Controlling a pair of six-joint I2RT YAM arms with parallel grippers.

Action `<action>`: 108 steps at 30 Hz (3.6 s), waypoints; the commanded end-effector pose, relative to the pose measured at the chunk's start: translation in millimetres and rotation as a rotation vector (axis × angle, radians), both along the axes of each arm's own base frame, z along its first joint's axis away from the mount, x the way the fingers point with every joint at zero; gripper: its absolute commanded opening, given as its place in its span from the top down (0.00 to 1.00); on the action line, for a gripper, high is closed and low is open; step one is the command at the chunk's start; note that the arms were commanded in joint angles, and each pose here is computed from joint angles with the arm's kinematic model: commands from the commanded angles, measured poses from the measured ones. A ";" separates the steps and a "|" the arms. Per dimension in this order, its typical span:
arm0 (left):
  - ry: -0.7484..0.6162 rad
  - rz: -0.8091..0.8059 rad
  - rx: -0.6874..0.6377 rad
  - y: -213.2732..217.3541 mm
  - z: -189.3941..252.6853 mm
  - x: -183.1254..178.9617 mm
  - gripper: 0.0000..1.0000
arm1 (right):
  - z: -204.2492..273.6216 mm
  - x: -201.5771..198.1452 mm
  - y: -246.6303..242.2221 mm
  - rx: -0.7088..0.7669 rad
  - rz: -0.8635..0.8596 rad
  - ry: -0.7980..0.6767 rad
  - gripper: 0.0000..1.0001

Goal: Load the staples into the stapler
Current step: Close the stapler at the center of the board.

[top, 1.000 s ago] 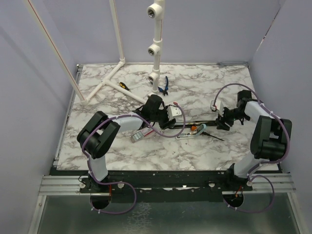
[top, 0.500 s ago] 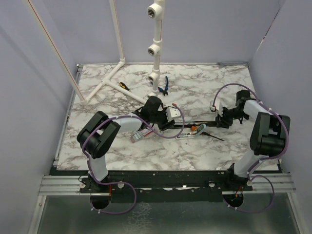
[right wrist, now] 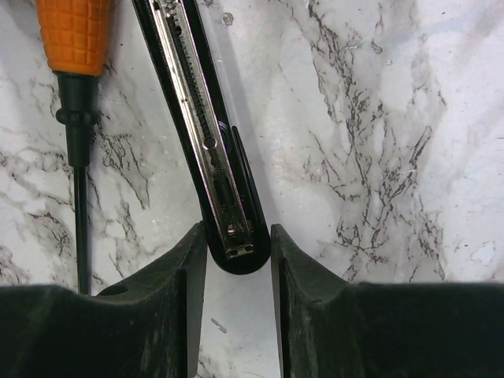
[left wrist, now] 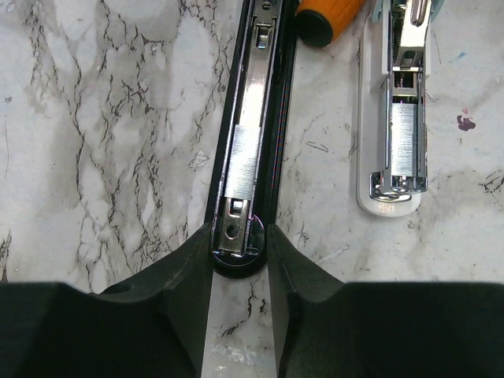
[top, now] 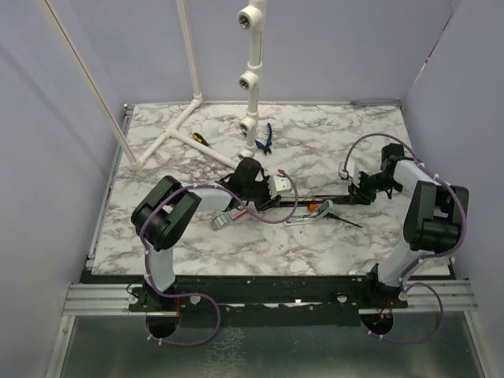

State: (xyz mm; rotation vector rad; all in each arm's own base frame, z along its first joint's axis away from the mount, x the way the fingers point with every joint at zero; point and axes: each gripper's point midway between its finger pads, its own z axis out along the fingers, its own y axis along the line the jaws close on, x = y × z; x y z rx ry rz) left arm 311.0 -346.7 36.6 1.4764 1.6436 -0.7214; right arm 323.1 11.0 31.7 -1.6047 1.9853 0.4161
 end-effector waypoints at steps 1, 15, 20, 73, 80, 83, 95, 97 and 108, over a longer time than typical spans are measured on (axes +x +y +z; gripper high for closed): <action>0.017 -0.043 -0.029 -6.7 0.8 -3.5 0.69 | 13.6 6.3 8.5 0.018 0.039 -0.020 0.77; 0.064 -0.054 -0.042 -8.7 -2.4 -10.4 0.97 | 54.7 13.2 30.8 0.057 0.063 -0.056 0.79; 0.075 -0.047 -0.039 -8.2 -3.4 -10.9 1.00 | 70.3 14.1 37.2 0.080 0.069 -0.066 0.80; 0.054 0.001 -0.070 0.6 -1.6 -2.3 1.00 | 95.7 -9.2 187.2 0.400 0.139 -0.040 0.82; 0.052 0.003 -0.072 1.2 -1.6 -1.9 1.00 | 90.5 -7.8 191.5 0.398 0.130 -0.035 0.82; 0.054 0.007 -0.075 0.8 -1.7 -1.4 1.00 | 86.2 -7.6 193.3 0.389 0.126 -0.028 0.82; 0.057 0.004 -0.080 1.7 -5.0 -4.2 1.00 | 69.8 -3.3 193.1 0.360 0.103 -0.004 0.82; 0.056 0.005 -0.080 2.1 -5.3 -3.8 1.00 | 68.2 -3.9 193.3 0.360 0.102 -0.001 0.82; 0.060 0.019 -0.094 1.6 -6.0 -3.3 1.00 | 57.0 -7.3 203.3 0.354 0.100 0.027 0.82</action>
